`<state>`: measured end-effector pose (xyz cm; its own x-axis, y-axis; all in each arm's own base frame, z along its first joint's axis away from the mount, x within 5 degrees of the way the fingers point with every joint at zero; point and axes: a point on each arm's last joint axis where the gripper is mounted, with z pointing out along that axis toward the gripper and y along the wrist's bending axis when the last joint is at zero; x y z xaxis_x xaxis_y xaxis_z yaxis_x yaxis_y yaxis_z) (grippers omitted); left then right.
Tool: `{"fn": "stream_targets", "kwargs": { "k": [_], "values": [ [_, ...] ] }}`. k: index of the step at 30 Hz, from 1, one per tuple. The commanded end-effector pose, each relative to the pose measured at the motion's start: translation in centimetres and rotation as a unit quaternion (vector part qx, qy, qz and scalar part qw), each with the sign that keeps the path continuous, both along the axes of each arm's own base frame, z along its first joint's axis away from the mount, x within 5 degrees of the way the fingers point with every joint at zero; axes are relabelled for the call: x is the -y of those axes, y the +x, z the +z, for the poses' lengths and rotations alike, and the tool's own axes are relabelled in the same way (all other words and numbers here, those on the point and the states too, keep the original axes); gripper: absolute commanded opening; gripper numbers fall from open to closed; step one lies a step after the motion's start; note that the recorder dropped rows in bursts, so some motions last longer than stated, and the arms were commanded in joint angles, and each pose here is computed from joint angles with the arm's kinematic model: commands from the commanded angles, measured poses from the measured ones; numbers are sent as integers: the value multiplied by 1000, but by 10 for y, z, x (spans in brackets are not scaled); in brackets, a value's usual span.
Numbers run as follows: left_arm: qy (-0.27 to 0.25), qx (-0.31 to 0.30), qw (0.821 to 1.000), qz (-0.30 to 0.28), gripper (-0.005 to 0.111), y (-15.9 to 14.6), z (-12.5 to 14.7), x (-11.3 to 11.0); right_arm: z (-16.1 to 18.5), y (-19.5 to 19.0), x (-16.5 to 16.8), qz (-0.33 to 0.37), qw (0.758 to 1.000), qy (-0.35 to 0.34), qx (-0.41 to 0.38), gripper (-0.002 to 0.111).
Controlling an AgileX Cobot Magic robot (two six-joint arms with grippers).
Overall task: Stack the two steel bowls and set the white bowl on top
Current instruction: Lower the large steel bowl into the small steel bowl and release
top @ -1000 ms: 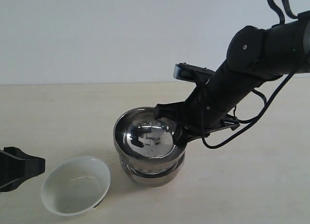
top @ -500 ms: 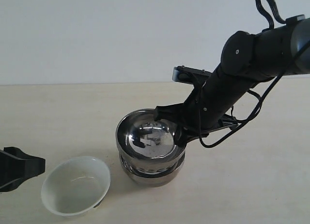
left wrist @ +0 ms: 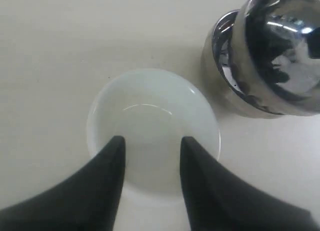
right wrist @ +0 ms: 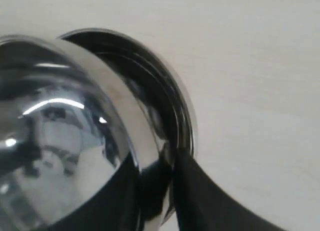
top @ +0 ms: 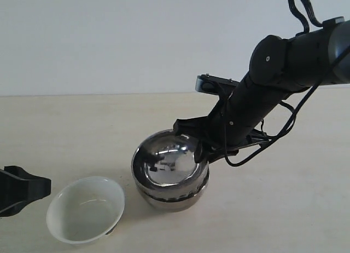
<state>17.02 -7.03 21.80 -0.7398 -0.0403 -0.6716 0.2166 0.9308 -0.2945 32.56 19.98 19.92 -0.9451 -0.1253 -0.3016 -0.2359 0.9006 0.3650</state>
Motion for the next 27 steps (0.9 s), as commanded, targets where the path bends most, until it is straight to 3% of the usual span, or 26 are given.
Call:
{"fn": "stream_targets", "kwargs": {
  "k": [1,3,14,17,24,27],
  "values": [
    [0,6,1000,1,35,0,0,0,4,1,-1,5,1000,2,11,40],
    [0,6,1000,1,35,0,0,0,4,1,-1,9,1000,2,12,46],
    [1,8,1000,1,35,0,1,-1,16,-5,2,31,999,-4,22,44],
    [1,8,1000,1,35,0,1,-1,23,-7,4,37,999,-13,31,38],
    [1,8,1000,0,35,0,1,-1,32,-10,7,45,998,-16,38,0],
    [1,8,1000,0,35,0,1,-1,30,-11,7,45,998,-19,38,0]
  ]
}}
